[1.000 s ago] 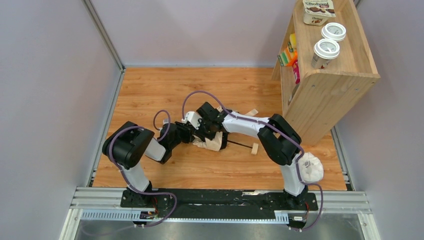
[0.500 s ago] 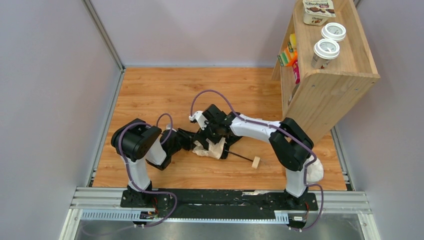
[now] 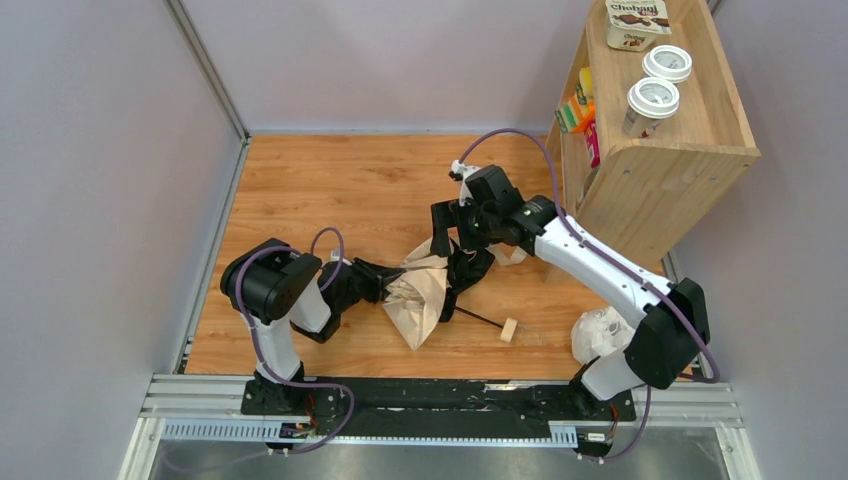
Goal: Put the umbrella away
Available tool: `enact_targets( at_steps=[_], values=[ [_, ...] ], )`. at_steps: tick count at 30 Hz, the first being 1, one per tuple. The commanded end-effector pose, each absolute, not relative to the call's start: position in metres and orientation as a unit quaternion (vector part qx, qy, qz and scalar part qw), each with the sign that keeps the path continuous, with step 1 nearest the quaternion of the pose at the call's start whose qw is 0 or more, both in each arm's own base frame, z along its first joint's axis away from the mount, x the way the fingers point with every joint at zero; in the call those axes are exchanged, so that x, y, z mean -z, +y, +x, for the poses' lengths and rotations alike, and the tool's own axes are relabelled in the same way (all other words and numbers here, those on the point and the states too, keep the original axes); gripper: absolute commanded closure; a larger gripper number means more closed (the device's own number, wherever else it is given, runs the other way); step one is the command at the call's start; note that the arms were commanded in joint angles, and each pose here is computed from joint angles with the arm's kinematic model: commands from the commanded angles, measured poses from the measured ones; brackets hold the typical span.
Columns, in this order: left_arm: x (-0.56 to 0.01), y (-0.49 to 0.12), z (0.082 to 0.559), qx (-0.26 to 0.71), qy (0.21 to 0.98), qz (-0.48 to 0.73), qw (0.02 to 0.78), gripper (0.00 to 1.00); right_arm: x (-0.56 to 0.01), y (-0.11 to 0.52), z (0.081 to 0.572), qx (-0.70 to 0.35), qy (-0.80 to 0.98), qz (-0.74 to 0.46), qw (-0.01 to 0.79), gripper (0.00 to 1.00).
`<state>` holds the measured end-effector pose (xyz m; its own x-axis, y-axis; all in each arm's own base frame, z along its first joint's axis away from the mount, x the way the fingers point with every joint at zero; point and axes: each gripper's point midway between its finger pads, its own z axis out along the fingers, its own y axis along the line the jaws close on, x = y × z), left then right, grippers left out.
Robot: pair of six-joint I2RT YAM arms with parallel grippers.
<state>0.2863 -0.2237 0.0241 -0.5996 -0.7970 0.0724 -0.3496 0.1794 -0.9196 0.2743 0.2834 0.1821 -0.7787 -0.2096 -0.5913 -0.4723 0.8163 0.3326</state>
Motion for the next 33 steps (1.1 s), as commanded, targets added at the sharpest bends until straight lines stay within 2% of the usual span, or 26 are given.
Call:
enact_targets(
  at_steps=[1, 4, 5, 12, 19, 21, 24, 25, 27, 30, 33],
  values=[
    [-0.025, -0.214, 0.287, 0.499, 0.74, -0.359, 0.272, 1.0, -0.188, 0.262, 0.274, -0.211, 0.928, -0.091, 0.293, 0.0],
    [-0.029, -0.214, 0.287, 0.504, 0.738, -0.354, 0.275, 1.0, -0.171, 0.221, 0.298, -0.17, 0.94, 0.084, 0.285, 0.01],
    [-0.03, -0.215, 0.287, 0.507, 0.737, -0.352, 0.275, 1.0, -0.166, 0.218, 0.303, -0.171, 0.936, 0.129, 0.281, 0.06],
    [-0.037, -0.217, 0.288, 0.513, 0.734, -0.346, 0.28, 1.0, -0.136, 0.216, 0.334, -0.139, 0.913, 0.238, 0.301, 0.1],
    [-0.043, -0.218, 0.286, 0.52, 0.731, -0.34, 0.281, 1.0, -0.114, 0.23, 0.36, -0.145, 0.897, 0.286, 0.305, 0.13],
    [-0.044, -0.219, 0.286, 0.522, 0.73, -0.338, 0.283, 1.0, -0.108, 0.23, 0.371, -0.137, 0.894, 0.282, 0.321, 0.29],
    [-0.045, -0.218, 0.284, 0.521, 0.732, -0.334, 0.284, 1.0, -0.124, 0.244, 0.401, -0.166, 0.886, 0.224, 0.371, 0.82],
    [-0.045, -0.218, 0.284, 0.522, 0.732, -0.332, 0.285, 1.0, -0.134, 0.251, 0.411, -0.175, 0.882, 0.189, 0.396, 0.91],
    [-0.044, -0.217, 0.281, 0.521, 0.734, -0.331, 0.283, 1.0, -0.16, 0.274, 0.434, -0.199, 0.872, 0.098, 0.436, 1.0],
    [-0.045, -0.217, 0.28, 0.52, 0.735, -0.326, 0.288, 1.0, -0.18, 0.303, 0.447, -0.22, 0.864, -0.02, 0.453, 1.0],
    [-0.05, -0.217, 0.28, 0.523, 0.732, -0.32, 0.297, 1.0, -0.205, 0.32, 0.44, -0.254, 0.837, -0.079, 0.478, 1.0]
  ],
)
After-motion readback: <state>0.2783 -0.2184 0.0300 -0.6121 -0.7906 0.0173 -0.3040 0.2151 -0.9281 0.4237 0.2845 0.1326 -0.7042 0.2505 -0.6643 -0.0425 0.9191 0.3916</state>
